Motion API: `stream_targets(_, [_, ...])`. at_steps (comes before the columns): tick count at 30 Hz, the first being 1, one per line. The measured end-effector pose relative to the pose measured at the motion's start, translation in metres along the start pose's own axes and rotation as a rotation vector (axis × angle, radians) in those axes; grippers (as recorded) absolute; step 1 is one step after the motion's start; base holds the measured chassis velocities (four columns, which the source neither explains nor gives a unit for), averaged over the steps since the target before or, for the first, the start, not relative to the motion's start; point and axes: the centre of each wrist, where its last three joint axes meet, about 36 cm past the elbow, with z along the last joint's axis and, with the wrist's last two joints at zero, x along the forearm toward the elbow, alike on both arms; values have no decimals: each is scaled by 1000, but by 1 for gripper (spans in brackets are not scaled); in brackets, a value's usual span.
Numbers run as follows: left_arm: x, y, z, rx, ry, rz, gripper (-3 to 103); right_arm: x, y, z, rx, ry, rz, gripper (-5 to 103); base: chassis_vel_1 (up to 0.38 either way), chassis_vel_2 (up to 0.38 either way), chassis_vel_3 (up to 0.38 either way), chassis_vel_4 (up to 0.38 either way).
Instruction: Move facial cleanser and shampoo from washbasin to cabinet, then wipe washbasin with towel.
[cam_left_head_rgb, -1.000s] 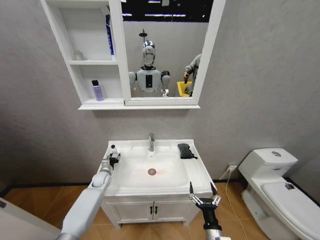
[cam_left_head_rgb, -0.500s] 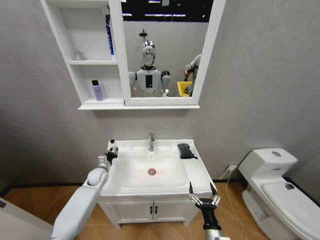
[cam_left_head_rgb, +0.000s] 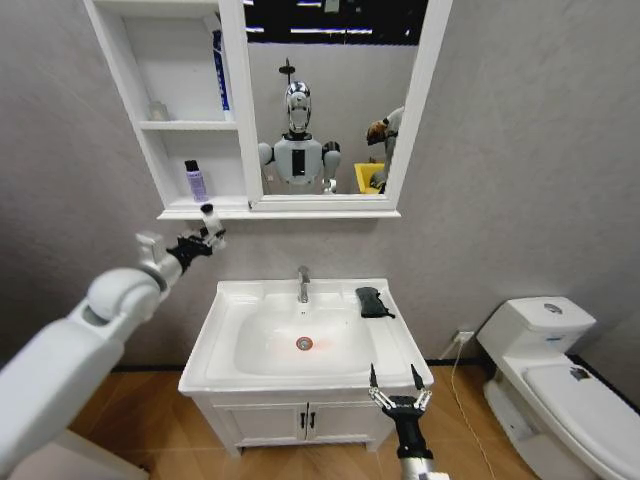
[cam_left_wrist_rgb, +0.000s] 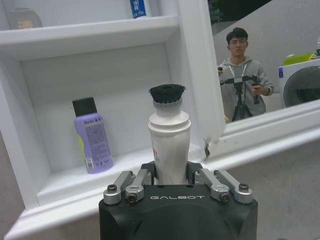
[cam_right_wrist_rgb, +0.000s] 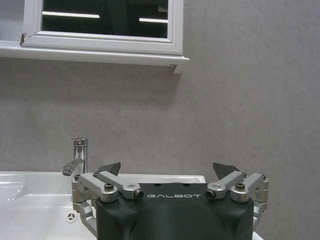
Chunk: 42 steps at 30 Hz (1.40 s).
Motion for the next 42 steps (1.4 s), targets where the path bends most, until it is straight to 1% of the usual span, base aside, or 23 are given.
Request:
stream_targets(2, [-14,21,-30,18,18,-7,32,2,-2,0,2,-2,6,100,0,0,0,0])
stream_targets(3, [-20,28,-43,36,22,-10,32,2,-3,1,3,-3,8,100,0,0,0,0])
stream_targets(4, [-20,28,-43,36,22,-10,32,2,-3,1,3,-3,8,100,0,0,0,0])
stream_targets(6, [-33,36,-66,69,22,-7,32,3,-3,2,3,-3,9,100,0,0,0,0])
stream_targets(7, [-33,36,-66,69,22,-7,32,3,-3,2,3,-3,9,100,0,0,0,0])
stream_targets(9, [-46,33,-85,89,30,12,32,2,-2,1,0,-7,12,100,0,0,0,0])
stream_targets(12, [-50,31,-89,90,34,18,32,1,-2,1,-1,-9,13,100,0,0,0,0])
stream_targets(13, [-59,25,-94,92,45,26,32,0,-1,2,-3,-10,15,100,0,0,0,0])
stream_targets(14, [-67,22,-96,91,55,29,31,0,-1,2,-4,-9,17,100,0,0,0,0])
stream_targets(15, [-67,22,-96,91,55,29,31,0,-1,2,-4,-9,17,100,0,0,0,0])
stream_targets(17, [-80,17,-97,89,68,32,30,-1,-1,3,-8,-9,21,100,0,0,0,0])
stream_targets(18, [-92,13,-96,87,80,29,30,-1,-2,4,-10,-8,28,100,0,0,0,0])
stream_targets(19, [-92,13,-96,87,80,29,30,-1,-2,4,-10,-8,28,100,0,0,0,0])
stream_targets(20, [-103,10,-95,76,90,31,30,-2,-4,5,-11,-9,34,100,0,0,0,0])
stream_targets(21, [-103,10,-95,76,90,31,30,-2,-4,5,-11,-9,34,100,0,0,0,0])
stream_targets(23, [-121,6,-94,62,107,28,30,-3,-7,6,-12,-9,40,100,0,0,0,0])
stream_targets(24, [-121,6,-94,62,107,28,30,-3,-7,6,-12,-9,40,100,0,0,0,0])
stream_targets(26, [-132,5,-92,56,116,22,30,-3,-8,6,-13,-9,44,100,0,0,0,0])
stream_targets(31, [-140,10,-88,48,129,2,30,-3,-10,9,-12,-5,47,100,0,0,0,0])
stream_targets(37, [-140,19,-83,41,133,-28,30,-5,-11,10,-11,-5,47,100,0,0,0,0])
stream_targets(42, [-138,22,-81,45,132,-36,30,-6,-10,10,-12,-4,46,100,0,0,0,0])
